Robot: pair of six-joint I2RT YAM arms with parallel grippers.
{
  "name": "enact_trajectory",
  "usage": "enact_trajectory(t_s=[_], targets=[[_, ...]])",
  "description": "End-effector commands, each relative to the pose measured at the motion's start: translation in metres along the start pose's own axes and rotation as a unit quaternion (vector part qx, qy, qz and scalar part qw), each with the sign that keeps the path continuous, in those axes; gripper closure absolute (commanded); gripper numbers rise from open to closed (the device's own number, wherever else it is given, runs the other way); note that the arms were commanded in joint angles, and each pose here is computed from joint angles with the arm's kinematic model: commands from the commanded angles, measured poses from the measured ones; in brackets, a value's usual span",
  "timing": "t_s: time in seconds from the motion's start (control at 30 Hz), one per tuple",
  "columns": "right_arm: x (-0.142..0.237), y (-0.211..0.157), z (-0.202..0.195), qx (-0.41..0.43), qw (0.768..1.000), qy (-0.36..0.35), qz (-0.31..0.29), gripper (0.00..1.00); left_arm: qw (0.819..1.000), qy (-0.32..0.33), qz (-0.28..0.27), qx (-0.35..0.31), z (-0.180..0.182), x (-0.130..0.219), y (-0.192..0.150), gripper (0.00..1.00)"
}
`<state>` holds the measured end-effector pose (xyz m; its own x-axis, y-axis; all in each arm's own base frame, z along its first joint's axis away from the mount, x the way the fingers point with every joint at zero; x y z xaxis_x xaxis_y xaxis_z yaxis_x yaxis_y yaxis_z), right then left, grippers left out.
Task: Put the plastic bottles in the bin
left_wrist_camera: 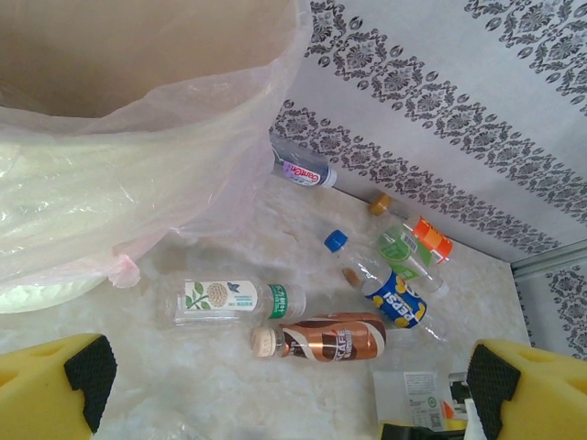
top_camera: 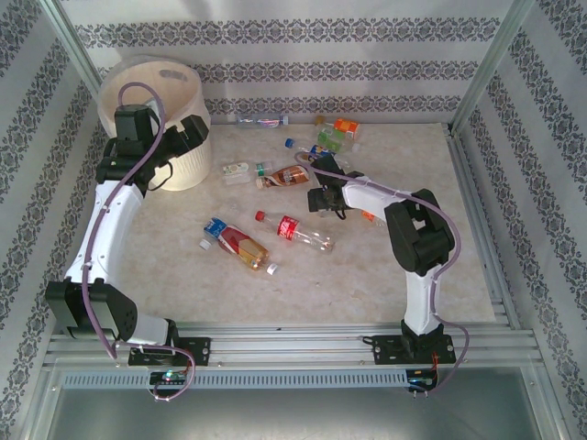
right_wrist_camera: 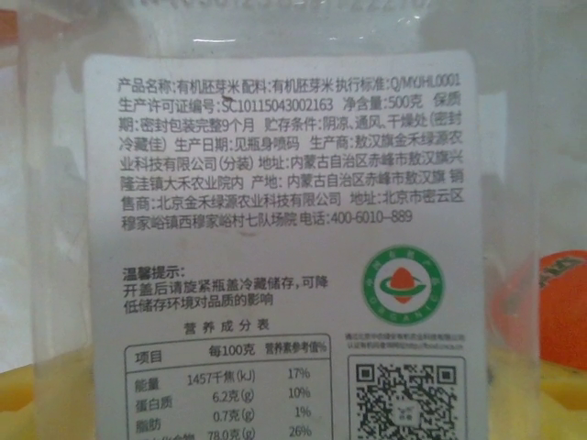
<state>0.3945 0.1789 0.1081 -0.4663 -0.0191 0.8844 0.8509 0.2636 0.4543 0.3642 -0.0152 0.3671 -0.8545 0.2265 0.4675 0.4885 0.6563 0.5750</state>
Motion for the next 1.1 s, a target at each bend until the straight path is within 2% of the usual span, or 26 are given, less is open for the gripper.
enact_trajectory(t_s=[0.0, 0.07, 0.23, 0.47, 0.6, 0.73, 0.97, 1.07], targets=[[0.027, 0.014, 0.000, -0.009, 0.998, -0.004, -0.061, 0.19, 1.000, -0.006, 0.000, -0.009, -0.003, 0.004, -0.002, 0.00], [0.037, 0.016, 0.000, -0.014, 0.996, 0.007, -0.083, 0.20, 1.000, -0.024, 0.006, -0.013, -0.006, 0.003, -0.003, 0.00], [0.067, 0.018, 0.000, -0.027, 0.984, 0.058, -0.167, 0.28, 0.985, -0.163, 0.048, -0.031, -0.031, 0.002, -0.015, 0.00], [0.104, 0.021, -0.001, -0.036, 0.961, 0.105, -0.254, 0.32, 0.973, -0.198, 0.106, -0.053, -0.051, -0.017, -0.048, 0.00], [0.122, 0.020, 0.002, -0.035, 0.943, 0.143, -0.299, 0.33, 0.953, -0.250, 0.165, -0.044, -0.070, -0.042, -0.083, 0.00], [0.137, 0.016, 0.013, -0.002, 0.917, 0.218, -0.333, 0.33, 0.946, -0.248, 0.200, -0.056, -0.086, -0.067, -0.118, 0.00], [0.149, 0.010, 0.022, 0.018, 0.895, 0.274, -0.352, 0.34, 0.950, -0.233, 0.205, -0.032, -0.099, -0.100, -0.147, 0.00], [0.150, 0.010, 0.027, 0.029, 0.891, 0.289, -0.348, 0.34, 0.937, -0.268, 0.223, -0.035, -0.109, -0.104, -0.154, 0.00]])
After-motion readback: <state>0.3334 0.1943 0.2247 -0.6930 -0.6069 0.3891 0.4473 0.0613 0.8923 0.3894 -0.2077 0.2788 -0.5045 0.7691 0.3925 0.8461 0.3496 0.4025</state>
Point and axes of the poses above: each hand's point on the last joint's axis, 136 mm out from that joint toward the fingers, its own x axis back along the fingers, its own z axis along the line the jaws close on, y = z × x, the point moved 8 cm from there along x, back along the fingers, and after that the axes turned 12 degrees about x, right-handed, at the moved point
